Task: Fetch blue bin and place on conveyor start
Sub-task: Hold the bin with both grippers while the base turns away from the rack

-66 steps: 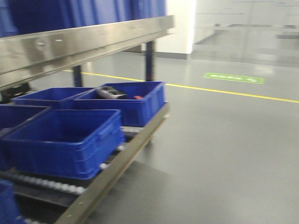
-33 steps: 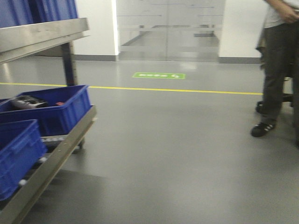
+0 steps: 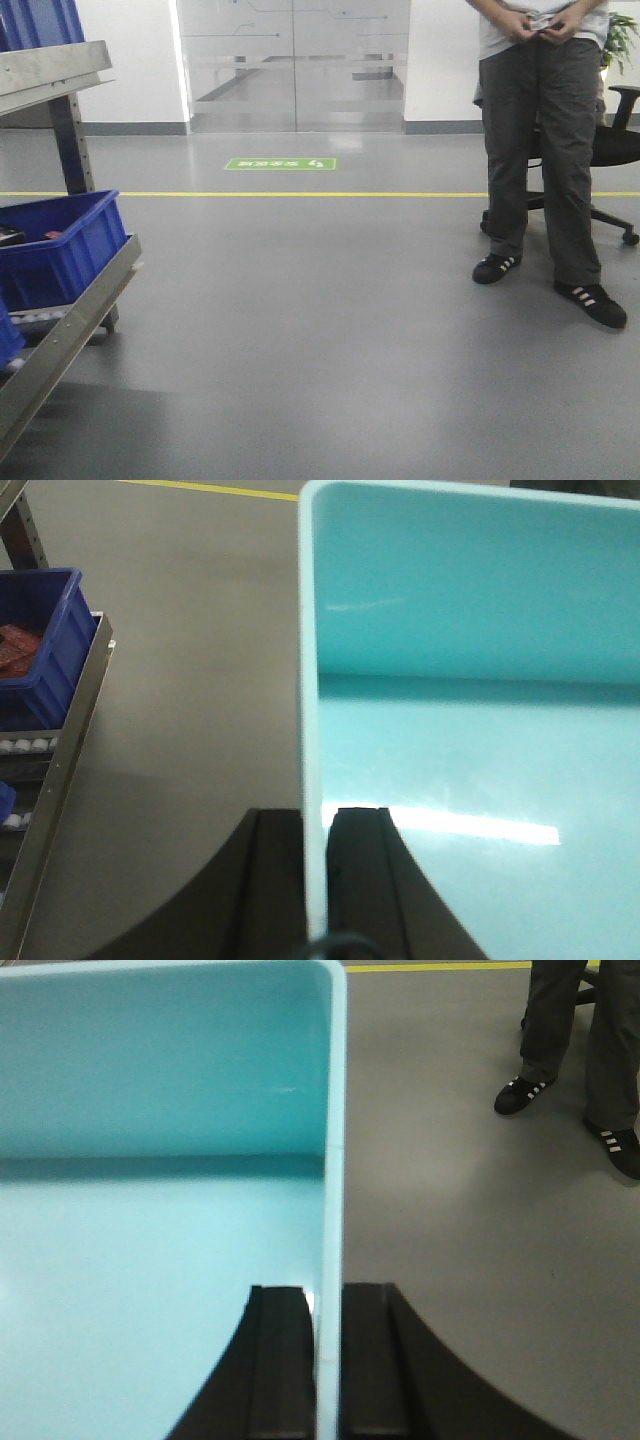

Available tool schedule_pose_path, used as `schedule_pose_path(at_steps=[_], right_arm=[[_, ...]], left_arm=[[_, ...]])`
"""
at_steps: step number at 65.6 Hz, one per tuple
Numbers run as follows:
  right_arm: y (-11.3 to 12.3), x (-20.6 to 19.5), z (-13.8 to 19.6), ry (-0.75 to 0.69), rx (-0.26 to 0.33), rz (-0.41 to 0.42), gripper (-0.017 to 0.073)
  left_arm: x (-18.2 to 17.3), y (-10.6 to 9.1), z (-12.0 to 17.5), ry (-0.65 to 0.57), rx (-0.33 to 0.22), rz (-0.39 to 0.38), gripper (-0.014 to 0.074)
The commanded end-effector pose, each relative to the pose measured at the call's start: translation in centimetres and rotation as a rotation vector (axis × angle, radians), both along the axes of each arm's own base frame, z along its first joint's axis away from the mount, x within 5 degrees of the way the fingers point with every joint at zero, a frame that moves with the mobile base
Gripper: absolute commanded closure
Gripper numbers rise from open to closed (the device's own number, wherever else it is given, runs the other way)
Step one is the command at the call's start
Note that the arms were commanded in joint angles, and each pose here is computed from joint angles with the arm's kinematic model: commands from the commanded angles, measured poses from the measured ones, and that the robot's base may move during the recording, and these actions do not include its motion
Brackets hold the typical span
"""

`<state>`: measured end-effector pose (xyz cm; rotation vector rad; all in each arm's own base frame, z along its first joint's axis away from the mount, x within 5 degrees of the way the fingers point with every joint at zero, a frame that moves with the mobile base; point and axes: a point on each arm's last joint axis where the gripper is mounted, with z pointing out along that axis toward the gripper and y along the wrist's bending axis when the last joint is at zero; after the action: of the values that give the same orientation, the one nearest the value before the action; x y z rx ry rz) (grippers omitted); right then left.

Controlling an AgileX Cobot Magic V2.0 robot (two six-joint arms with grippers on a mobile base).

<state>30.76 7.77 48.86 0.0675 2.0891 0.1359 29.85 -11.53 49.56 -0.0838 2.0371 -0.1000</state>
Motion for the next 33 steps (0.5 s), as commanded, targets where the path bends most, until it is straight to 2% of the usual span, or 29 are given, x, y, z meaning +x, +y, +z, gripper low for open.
schedule_pose_path(at_steps=[1,33], right_arm=[[-0.95,-0.54,1.14,-0.059,-0.048,-0.030,0.0717],[-0.95,-0.54,1.14,-0.059,-0.048,-0.030,0.0717]], left_arm=[[-0.46,0.71,1.11,-0.060,0.045,0.021,0.0704],[-0.46,0.71,1.11,-0.060,0.045,0.021,0.0704]])
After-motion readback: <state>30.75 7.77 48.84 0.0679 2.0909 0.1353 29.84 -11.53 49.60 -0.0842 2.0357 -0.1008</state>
